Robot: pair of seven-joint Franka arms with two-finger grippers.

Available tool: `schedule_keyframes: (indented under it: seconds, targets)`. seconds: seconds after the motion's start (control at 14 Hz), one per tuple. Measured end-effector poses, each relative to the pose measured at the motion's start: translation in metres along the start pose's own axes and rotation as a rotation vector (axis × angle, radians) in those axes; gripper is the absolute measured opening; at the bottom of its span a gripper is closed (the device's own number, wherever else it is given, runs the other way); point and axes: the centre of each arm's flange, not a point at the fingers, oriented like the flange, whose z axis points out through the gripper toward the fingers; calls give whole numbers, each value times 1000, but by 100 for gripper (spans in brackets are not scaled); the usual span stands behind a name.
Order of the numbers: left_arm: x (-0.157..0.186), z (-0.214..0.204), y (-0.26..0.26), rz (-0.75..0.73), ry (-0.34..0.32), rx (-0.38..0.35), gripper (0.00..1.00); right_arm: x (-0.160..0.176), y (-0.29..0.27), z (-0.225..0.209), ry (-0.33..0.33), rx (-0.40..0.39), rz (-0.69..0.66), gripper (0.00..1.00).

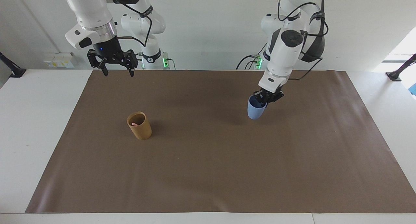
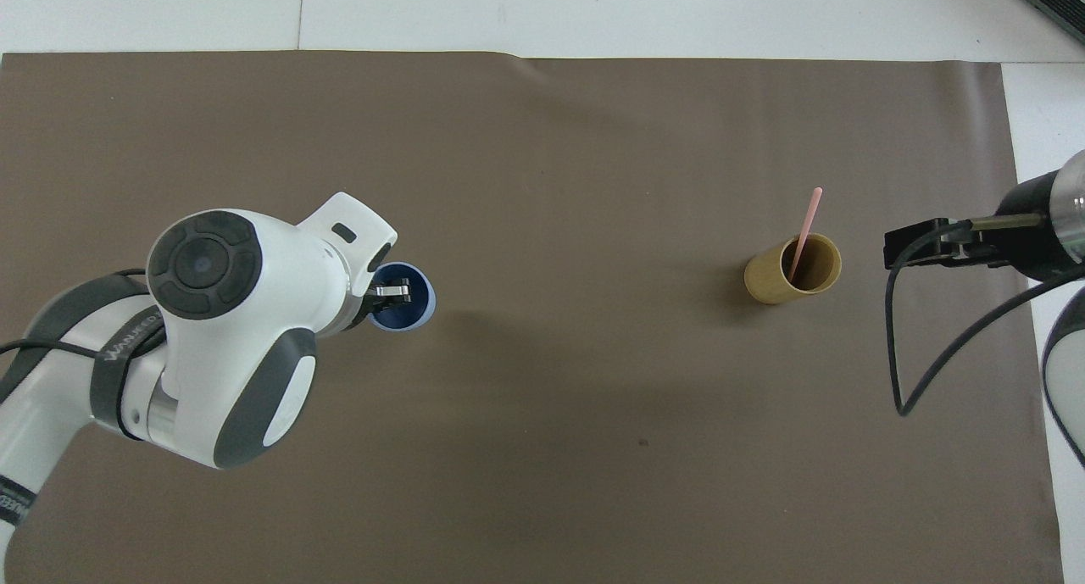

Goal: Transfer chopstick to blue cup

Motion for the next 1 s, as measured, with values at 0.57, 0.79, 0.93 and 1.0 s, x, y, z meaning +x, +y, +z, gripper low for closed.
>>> schedule_keyframes:
  seconds: [0.57, 0.79, 0.93, 1.0]
  targets:
    - [-42, 62, 116, -21, -3, -20, 4, 3, 5, 0, 18, 1, 10, 100]
    - [-53, 80, 130, -7, -16, -11, 4, 3, 8, 0, 20, 1, 15, 100]
    - [-62, 93, 141, -20, -26, -5, 4, 3, 9, 0, 21, 1, 16, 100]
    - [-64, 96, 144, -25, -27, -4, 4, 4, 9, 0, 24, 2, 17, 100]
